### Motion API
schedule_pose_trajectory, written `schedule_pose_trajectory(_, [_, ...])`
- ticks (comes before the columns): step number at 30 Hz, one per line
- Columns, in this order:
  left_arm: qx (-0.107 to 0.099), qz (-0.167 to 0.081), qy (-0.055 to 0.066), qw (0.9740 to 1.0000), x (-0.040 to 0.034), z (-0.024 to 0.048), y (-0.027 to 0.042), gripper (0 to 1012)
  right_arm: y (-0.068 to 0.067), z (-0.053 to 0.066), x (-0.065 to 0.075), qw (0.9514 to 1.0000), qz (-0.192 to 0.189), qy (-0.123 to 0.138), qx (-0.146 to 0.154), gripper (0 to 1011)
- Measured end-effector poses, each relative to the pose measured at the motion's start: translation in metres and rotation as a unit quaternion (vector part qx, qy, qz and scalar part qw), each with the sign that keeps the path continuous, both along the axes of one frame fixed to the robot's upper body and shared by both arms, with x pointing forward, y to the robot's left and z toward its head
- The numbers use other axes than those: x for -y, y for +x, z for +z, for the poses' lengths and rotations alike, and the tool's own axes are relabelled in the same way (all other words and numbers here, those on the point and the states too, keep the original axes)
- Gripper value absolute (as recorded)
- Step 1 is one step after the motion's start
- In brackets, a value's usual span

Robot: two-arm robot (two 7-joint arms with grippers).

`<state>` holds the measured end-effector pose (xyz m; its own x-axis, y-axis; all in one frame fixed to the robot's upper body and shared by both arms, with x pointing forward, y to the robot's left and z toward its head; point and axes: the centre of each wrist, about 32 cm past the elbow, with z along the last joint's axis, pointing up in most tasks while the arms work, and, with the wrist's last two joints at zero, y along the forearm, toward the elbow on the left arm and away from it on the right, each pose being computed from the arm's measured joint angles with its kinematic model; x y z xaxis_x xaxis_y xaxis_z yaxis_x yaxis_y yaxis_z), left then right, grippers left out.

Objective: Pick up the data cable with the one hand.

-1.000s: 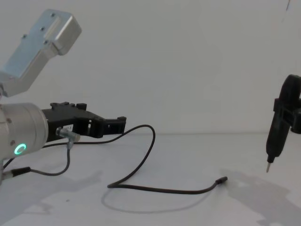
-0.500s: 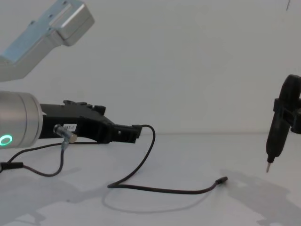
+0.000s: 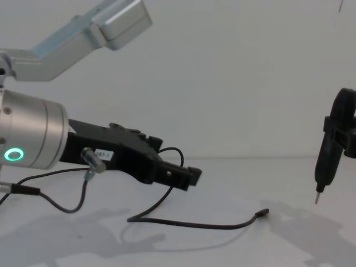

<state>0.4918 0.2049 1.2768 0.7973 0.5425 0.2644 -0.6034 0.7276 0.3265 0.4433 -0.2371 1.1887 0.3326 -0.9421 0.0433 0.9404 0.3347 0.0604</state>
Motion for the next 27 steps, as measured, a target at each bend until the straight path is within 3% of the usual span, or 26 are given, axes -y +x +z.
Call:
schedule_pose_trajectory(6, [-0.014,-0.02,0.028,0.9993,0.0082,0.0012,0.0029,1001,0.0,0.0,0.0,1.0,0.0,0.0,0.0,279])
schedule_pose_trajectory(11, [-0.025,-0.029,0.043,0.9983,0.0149,0.0007,0.0045,1001,0.0,0.0,0.0,1.0,0.0,0.0,0.0,279])
schedule_pose_trajectory(27, [-0.039,-0.043,0.067,0.9961,0.0384,-0.006,0.0059,1001,0.0,0.0,0.0,1.0,0.0,0.0,0.0,279])
